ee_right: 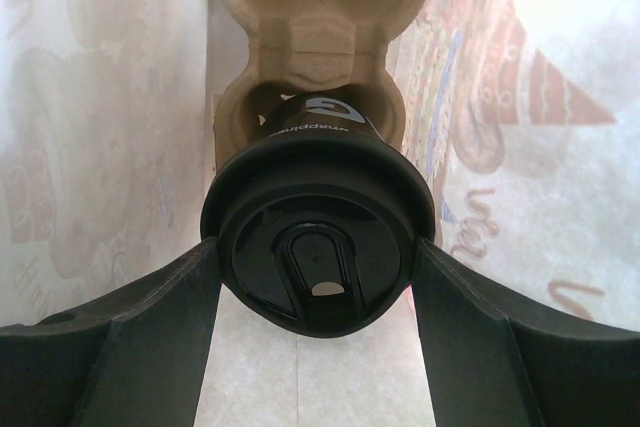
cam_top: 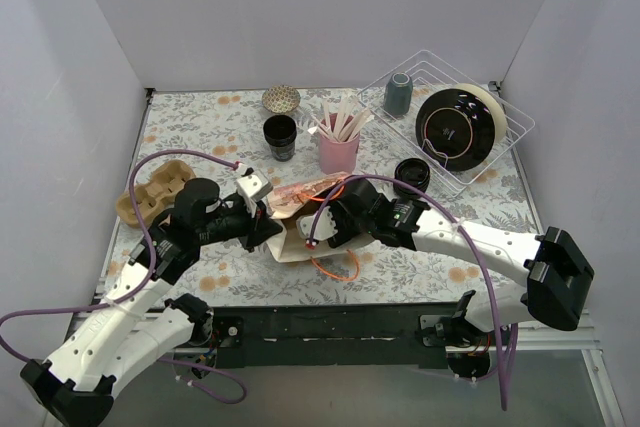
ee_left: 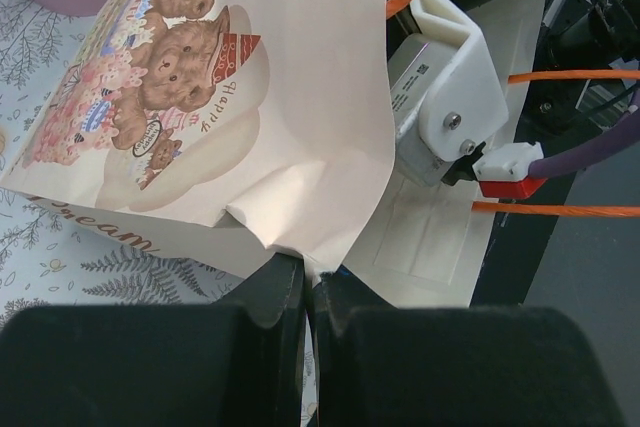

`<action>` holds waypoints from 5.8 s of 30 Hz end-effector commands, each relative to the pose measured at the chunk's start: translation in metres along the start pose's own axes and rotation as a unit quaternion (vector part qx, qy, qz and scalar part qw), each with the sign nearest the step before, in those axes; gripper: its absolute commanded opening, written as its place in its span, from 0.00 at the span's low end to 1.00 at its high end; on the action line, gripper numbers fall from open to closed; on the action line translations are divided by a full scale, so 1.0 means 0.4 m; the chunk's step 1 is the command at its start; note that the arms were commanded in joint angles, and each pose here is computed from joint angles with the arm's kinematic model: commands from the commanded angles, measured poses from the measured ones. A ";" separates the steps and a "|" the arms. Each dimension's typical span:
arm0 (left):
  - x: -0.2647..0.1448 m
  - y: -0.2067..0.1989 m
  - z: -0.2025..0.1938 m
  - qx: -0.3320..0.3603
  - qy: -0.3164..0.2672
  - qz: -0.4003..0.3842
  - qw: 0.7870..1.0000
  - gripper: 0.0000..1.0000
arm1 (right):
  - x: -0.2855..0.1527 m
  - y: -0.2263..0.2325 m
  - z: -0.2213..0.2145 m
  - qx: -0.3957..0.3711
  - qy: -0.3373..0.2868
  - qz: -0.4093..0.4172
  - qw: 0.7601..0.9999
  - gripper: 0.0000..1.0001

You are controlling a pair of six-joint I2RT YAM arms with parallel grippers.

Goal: Pack the takeout coffee

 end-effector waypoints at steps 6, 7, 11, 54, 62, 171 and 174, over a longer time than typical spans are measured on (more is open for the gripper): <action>0.010 -0.027 -0.006 -0.022 0.010 -0.038 0.999 0.00 | 0.044 -0.002 -0.007 -0.041 -0.005 -0.024 0.999 0.15; 0.012 -0.030 -0.005 -0.026 0.011 -0.041 0.999 0.00 | 0.047 -0.008 -0.006 -0.040 -0.007 -0.030 0.999 0.14; 0.013 -0.045 0.006 -0.037 0.004 -0.057 0.998 0.00 | 0.068 0.007 -0.002 -0.043 -0.016 -0.017 0.999 0.14; 0.001 -0.043 -0.007 -0.028 0.016 -0.046 0.998 0.00 | 0.218 -0.105 -0.090 0.056 0.039 -0.078 0.995 0.14; 0.001 -0.037 -0.003 -0.031 0.011 -0.036 0.999 0.00 | 0.213 -0.118 -0.078 0.085 0.023 -0.086 0.992 0.25; 0.060 0.001 0.135 0.000 0.024 0.016 1.000 0.00 | -0.099 -0.017 -0.028 0.156 0.057 -0.012 0.986 0.61; 0.064 -0.006 0.137 -0.007 0.020 0.007 1.000 0.00 | -0.084 -0.003 -0.036 0.147 0.072 -0.001 0.986 0.61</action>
Point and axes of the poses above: each gripper's point midway between its finger pads, its own x axis out along the fingers, its own y axis along the line the jaws close on, z = x × y, the point moved 3 cm from there along -x, back along the fingers, and after that the axes turned 15 degrees about -x, right-handed, at the moved point
